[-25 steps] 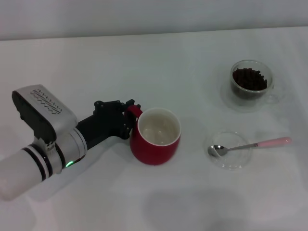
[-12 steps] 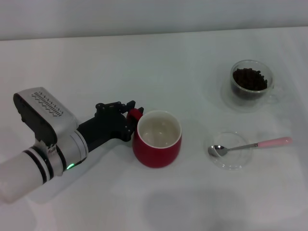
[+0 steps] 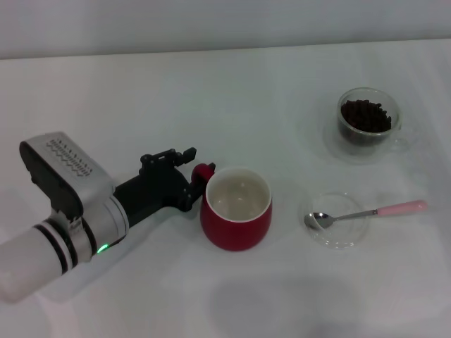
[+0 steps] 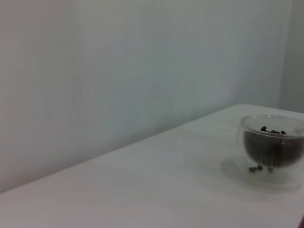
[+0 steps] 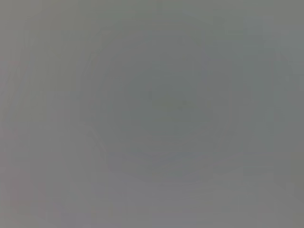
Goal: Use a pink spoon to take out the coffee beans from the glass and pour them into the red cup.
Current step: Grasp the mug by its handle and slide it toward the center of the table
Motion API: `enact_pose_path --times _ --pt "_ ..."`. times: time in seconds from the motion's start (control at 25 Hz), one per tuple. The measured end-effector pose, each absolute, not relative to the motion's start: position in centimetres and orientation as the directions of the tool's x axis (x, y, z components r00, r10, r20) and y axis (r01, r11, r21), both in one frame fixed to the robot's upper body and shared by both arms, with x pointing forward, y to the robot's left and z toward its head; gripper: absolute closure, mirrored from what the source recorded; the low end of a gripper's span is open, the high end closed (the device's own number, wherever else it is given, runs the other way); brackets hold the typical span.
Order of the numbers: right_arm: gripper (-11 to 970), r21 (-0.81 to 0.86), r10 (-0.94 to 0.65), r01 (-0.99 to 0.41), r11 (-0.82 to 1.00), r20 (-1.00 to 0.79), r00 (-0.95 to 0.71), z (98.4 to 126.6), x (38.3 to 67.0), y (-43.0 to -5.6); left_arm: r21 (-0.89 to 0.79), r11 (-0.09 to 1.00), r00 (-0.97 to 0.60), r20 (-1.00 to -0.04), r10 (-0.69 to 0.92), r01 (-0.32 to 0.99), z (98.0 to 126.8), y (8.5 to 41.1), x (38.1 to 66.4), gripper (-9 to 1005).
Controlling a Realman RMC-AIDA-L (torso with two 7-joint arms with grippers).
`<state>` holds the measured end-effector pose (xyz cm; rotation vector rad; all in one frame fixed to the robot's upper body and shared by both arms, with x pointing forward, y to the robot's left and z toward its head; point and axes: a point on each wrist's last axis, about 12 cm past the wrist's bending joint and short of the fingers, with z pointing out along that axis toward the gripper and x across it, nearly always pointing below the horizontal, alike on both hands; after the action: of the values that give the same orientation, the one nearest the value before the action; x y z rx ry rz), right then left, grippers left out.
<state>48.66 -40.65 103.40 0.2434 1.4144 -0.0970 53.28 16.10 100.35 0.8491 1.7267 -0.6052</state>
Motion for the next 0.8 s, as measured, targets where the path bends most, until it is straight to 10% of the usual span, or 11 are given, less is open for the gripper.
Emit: enact_pose_path --times 0.8 --pt "340 0.097 0.065 0.225 0.969 -0.987 0.146 103.1 47.5 -41.2 -0.028 0.649 -0.179 -0.97 0.167 0.76 98.2 19.4 47.7 571"
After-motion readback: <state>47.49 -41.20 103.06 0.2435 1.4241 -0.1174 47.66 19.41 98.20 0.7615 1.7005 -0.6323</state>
